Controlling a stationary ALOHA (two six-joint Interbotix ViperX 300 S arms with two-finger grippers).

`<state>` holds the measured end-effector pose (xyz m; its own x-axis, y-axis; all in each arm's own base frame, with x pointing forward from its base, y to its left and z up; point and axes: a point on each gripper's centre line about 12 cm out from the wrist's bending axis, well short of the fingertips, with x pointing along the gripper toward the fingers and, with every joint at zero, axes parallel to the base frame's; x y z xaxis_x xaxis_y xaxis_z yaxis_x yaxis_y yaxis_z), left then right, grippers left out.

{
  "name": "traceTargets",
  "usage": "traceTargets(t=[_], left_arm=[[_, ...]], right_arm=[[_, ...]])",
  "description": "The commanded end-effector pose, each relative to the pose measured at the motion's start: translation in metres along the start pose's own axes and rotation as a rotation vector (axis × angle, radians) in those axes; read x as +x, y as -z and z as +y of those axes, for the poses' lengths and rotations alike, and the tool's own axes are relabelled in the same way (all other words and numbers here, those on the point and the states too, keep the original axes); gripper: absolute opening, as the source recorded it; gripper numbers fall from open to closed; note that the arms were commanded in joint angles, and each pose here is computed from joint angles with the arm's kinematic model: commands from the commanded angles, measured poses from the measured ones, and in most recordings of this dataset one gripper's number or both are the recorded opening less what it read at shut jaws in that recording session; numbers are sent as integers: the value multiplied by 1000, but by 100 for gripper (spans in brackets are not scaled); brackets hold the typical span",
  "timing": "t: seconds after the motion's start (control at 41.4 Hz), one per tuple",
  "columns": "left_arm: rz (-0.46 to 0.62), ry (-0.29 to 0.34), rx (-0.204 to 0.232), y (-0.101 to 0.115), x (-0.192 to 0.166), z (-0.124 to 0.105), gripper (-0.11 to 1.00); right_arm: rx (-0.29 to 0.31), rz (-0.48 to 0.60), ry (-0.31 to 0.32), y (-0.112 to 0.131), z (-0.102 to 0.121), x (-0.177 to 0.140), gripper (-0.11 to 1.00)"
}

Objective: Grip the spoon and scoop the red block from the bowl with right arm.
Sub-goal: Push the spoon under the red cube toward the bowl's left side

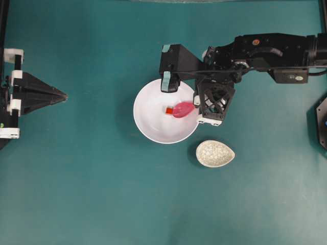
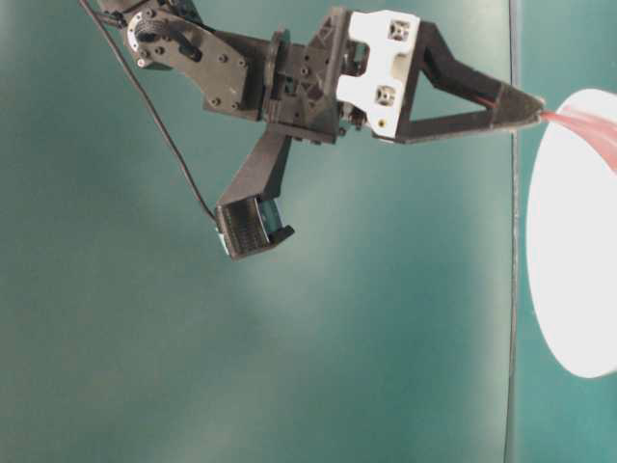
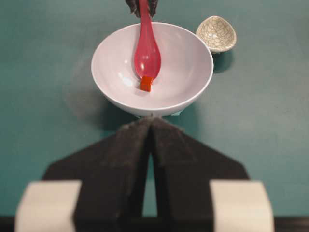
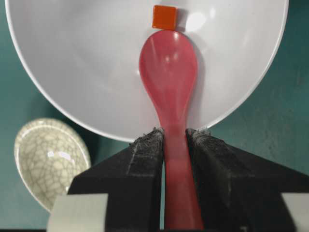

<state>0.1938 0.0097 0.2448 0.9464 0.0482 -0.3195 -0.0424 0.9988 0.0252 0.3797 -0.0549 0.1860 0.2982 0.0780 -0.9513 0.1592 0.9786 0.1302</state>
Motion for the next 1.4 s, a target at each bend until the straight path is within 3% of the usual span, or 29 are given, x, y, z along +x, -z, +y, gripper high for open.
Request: traceTargets(t=[0.0, 0.459, 1.376], left_arm=[[-23, -1, 5, -8, 0, 0, 1], [-23, -1, 5, -8, 0, 0, 1], [-34, -1, 5, -9, 0, 0, 1]], right_arm=[[-4, -64, 3, -12, 2, -10, 24], [-38, -102, -5, -23, 14, -1, 24], [-18, -204, -10, -59, 18, -14, 24]])
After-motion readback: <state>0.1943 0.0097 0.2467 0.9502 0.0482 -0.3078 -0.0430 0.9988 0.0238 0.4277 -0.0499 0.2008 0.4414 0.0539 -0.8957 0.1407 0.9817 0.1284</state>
